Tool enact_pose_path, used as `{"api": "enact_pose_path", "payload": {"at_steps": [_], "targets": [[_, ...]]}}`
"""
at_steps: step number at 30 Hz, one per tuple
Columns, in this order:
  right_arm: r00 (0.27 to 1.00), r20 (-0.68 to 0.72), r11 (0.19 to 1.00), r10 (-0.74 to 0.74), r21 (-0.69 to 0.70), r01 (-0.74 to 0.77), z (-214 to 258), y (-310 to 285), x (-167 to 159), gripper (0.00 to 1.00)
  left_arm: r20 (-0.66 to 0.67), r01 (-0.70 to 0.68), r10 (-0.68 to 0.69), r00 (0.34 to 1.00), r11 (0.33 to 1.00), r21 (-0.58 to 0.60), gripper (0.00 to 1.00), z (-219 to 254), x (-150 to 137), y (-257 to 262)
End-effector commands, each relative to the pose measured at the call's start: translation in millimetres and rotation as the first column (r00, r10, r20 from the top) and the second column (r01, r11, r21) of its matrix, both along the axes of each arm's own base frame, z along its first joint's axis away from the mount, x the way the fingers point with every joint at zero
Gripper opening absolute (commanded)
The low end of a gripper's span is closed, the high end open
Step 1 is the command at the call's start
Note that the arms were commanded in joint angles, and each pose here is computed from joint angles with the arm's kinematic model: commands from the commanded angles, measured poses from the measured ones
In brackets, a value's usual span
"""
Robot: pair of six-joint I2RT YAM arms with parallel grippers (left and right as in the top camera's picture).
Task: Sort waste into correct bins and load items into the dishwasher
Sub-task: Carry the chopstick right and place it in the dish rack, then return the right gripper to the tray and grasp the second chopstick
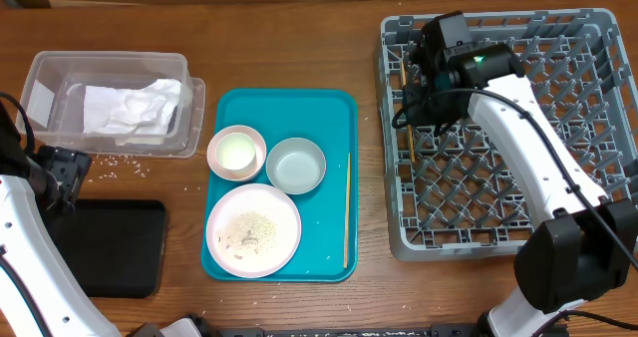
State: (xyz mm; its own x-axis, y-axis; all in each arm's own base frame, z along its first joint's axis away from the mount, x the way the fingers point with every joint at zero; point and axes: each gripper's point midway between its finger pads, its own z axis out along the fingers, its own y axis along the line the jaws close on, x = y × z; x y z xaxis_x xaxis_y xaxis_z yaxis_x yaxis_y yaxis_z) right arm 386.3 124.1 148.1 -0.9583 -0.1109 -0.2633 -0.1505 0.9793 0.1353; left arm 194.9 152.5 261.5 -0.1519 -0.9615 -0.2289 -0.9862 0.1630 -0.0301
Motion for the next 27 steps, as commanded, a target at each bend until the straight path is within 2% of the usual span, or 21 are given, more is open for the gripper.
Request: {"api": "enact_pose_path", "payload": {"at_steps": [1,3,6,8,10,12,18,22,27], "targets": [[0.998,-0.048,0.989,0.046,0.146,-0.038,6.7,26.1,-13.4,0.34,0.013,-0.013,0.013,1.000,1.000,0.008,1.00,3.2,2.0,1.3],[0.992,-0.088,0.970,0.090,0.232,-0.067,10.2,44.8,-25.6,0.34,0.013,-0.013,0.013,1.000,1.000,0.008,1.00,3.2,2.0,1.3],[0.984,-0.164,0.968,0.072,0.250,-0.030,7.7,61.2,-44.4,0.34,0.013,-0.013,0.013,1.000,1.000,0.008,1.00,3.2,2.0,1.3],[0.974,-0.223,0.974,0.039,0.226,0.013,-2.6,71.7,-59.6,0.35,0.013,-0.012,0.012,1.000,1.000,0.009,1.00,3.2,2.0,1.3],[0.957,-0.287,0.988,-0.038,0.130,0.078,-31.5,79.5,-82.3,0.36,0.013,-0.012,0.012,1.000,1.000,0.009,1.00,3.2,2.0,1.3],[0.947,-0.315,0.990,-0.070,0.097,0.105,-51.5,87.5,-96.9,0.36,0.013,-0.013,0.013,1.000,1.000,0.008,1.00,3.2,2.0,1.3],[0.925,-0.366,0.987,-0.101,0.077,0.138,-110.4,129.8,-153.8,0.35,0.013,-0.012,0.012,1.000,1.000,0.009,1.00,3.2,2.0,1.3],[0.936,-0.338,0.991,-0.104,0.046,0.127,-114.2,142.5,-166.7,0.36,0.013,-0.012,0.012,1.000,1.000,0.009,1.00,3.2,2.0,1.3],[0.955,-0.261,0.990,-0.143,-0.040,0.137,-118.4,131.2,-160.8,0.36,0.013,-0.012,0.012,1.000,1.000,0.009,1.00,3.3,2.0,1.3]]}}
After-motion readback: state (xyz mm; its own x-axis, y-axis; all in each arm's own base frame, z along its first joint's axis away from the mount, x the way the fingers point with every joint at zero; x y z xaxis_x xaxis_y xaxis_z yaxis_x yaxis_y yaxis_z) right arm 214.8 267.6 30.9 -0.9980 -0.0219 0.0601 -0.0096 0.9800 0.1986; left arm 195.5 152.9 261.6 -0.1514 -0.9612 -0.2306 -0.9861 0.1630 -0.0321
